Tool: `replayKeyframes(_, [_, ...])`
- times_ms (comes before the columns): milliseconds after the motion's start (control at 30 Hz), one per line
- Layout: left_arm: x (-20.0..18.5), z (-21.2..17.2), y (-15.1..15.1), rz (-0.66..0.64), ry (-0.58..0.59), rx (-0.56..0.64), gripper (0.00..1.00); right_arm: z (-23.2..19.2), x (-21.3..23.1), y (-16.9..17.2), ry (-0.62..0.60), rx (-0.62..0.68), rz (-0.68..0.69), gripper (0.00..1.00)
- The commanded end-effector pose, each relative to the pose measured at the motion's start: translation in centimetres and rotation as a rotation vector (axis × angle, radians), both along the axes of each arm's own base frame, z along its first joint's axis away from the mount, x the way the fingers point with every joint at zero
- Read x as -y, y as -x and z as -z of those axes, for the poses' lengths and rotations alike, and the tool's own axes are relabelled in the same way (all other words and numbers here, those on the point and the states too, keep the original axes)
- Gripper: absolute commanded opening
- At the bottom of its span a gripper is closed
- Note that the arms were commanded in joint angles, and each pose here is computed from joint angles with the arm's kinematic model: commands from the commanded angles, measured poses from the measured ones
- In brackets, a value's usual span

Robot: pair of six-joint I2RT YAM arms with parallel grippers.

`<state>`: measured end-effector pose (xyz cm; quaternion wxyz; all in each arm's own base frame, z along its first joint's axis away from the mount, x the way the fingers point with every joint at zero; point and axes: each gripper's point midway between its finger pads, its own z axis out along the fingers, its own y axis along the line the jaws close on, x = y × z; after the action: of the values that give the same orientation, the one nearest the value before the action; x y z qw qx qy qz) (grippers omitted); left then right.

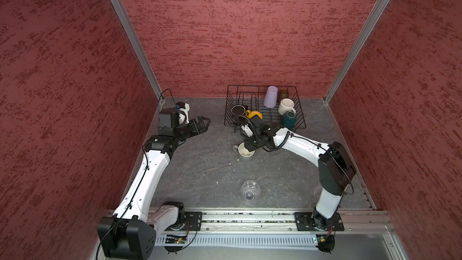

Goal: Load the cups into the dish rack
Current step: 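Lift the white mug toward the rack with the right gripper while the left reaches forward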

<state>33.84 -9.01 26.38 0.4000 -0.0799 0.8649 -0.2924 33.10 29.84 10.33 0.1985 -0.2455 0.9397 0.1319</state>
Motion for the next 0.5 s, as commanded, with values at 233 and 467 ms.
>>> replayKeyframes(233, [-0.8,-1.6,-0.2,-0.013,0.003,0.075,0.97,0.6,0.0,0.1,0.006,-0.004,-0.01,0.17])
replayKeyframes(467, [-1.0,-2.6,-0.2,-0.015,0.037,0.142,0.97,-0.1,-0.2,0.7,-0.027,-0.015,-0.012,0.01])
